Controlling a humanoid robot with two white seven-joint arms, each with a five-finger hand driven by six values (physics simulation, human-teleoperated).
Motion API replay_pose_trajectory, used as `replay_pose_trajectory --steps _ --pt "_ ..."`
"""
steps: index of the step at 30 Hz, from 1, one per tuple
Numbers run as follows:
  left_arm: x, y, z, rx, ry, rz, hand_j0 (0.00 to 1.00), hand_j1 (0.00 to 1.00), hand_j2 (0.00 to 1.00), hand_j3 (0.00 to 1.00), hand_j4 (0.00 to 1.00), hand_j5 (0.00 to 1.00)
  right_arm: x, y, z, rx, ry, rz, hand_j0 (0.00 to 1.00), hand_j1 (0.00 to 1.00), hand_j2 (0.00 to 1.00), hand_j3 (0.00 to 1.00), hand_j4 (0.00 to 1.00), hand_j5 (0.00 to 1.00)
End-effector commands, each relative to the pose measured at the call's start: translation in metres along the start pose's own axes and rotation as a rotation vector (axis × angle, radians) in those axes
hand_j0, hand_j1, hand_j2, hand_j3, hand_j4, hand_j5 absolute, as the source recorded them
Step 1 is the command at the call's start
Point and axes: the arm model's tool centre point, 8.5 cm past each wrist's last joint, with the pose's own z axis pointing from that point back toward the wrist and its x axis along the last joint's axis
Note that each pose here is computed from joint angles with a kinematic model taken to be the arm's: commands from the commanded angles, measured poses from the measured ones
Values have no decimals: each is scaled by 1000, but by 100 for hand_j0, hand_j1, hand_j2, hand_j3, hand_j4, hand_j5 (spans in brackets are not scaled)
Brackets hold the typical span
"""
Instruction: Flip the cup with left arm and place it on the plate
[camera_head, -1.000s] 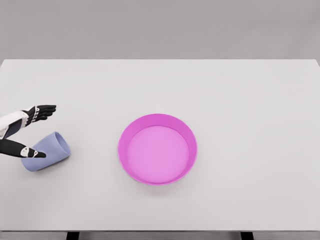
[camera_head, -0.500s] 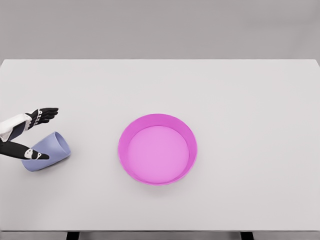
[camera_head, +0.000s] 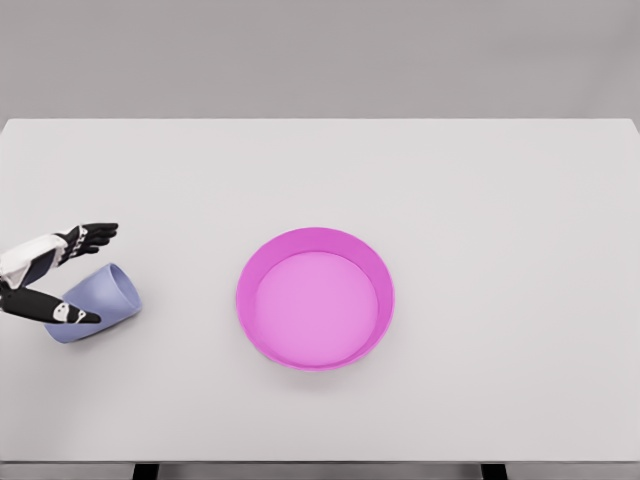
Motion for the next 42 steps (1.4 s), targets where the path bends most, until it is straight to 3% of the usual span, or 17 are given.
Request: replay_pose_trajectory --steps 1,42 --pt "-3 -5 -3 2 6 -1 100 100 100 100 100 100 0 0 0 1 0 0 100 100 100 100 100 100" --pt "-13 -8 -5 2 85 12 100 100 100 100 100 100 0 0 0 1 0 0 100 100 100 100 100 100"
